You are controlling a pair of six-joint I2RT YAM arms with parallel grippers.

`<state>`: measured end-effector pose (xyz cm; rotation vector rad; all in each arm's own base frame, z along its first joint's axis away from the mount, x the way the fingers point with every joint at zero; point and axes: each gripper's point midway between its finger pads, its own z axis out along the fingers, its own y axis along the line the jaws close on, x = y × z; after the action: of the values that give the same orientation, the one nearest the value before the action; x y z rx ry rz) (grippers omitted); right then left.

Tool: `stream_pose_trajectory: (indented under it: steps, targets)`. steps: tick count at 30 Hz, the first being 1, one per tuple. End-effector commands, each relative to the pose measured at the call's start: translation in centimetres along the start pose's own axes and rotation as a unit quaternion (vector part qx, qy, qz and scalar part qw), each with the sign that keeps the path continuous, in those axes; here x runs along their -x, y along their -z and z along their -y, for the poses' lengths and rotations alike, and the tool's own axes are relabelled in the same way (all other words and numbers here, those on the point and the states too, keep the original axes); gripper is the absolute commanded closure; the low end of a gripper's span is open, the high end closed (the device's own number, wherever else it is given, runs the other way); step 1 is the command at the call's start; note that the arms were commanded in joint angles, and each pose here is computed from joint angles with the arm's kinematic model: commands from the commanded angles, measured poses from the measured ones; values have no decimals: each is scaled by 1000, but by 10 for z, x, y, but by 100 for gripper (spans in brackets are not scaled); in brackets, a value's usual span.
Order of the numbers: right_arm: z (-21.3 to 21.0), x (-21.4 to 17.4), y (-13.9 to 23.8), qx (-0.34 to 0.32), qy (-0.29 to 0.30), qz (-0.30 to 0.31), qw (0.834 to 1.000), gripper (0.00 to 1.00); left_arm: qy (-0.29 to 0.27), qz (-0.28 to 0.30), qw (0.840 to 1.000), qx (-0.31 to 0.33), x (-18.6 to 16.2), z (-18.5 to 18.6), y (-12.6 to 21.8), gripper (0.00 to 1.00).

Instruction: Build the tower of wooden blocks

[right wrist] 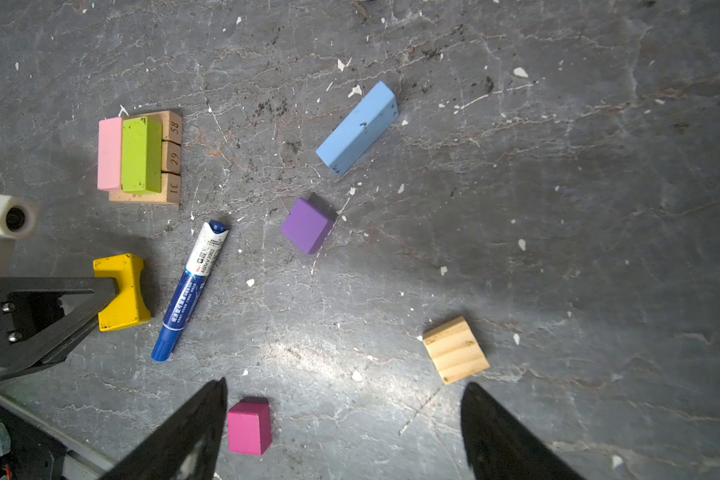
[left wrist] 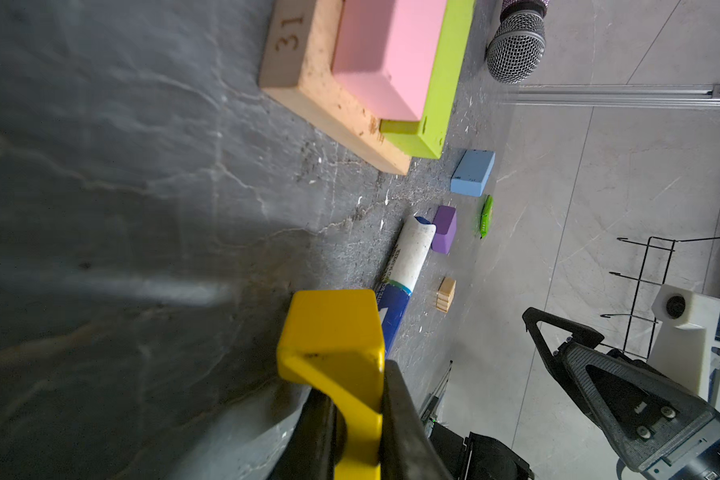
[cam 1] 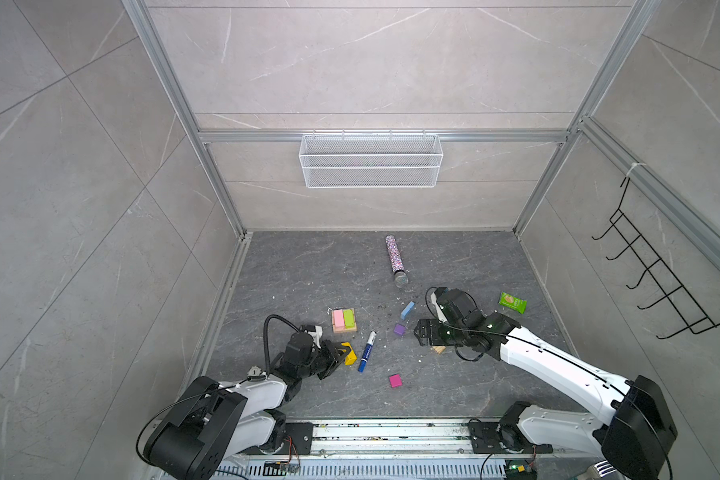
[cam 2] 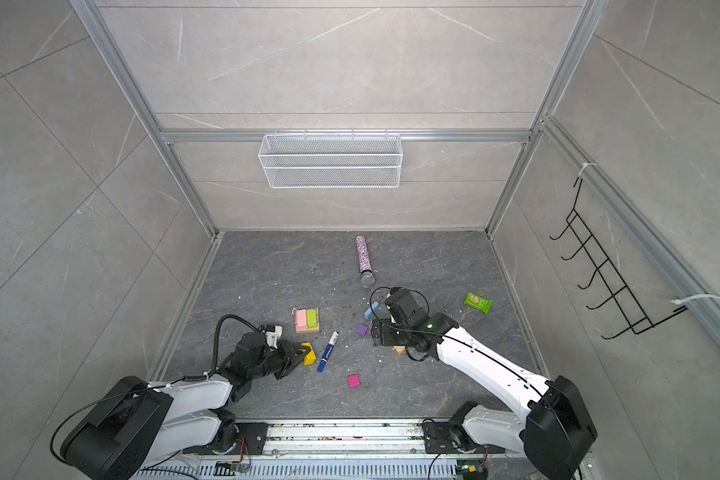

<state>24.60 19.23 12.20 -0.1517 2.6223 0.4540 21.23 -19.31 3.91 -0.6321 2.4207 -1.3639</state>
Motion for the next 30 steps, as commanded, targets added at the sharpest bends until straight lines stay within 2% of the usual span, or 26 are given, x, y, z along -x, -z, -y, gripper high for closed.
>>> stream_pose_trajectory:
  steps: [1, 12, 21, 27, 30]
  targets:
    - [-3, 6, 1, 5, -4, 6, 1000, 15, 5, 1, 1000, 25, -1, -12, 2, 88]
    - [-3, 6, 3, 4, -3, 7, 1000, 15, 39, -15, 998, 54, -7, -36, -7, 86]
    - [-2, 5, 3, 2, -2, 5, 1000, 15, 71, -13, 993, 98, -10, -60, -6, 78]
    - [-1, 5, 2, 1, -3, 5, 1000, 15, 77, -12, 990, 116, -12, -68, -4, 68]
    - [-1, 5, 2, 2, -2, 5, 1000, 15, 80, -11, 989, 124, -12, -71, -2, 58]
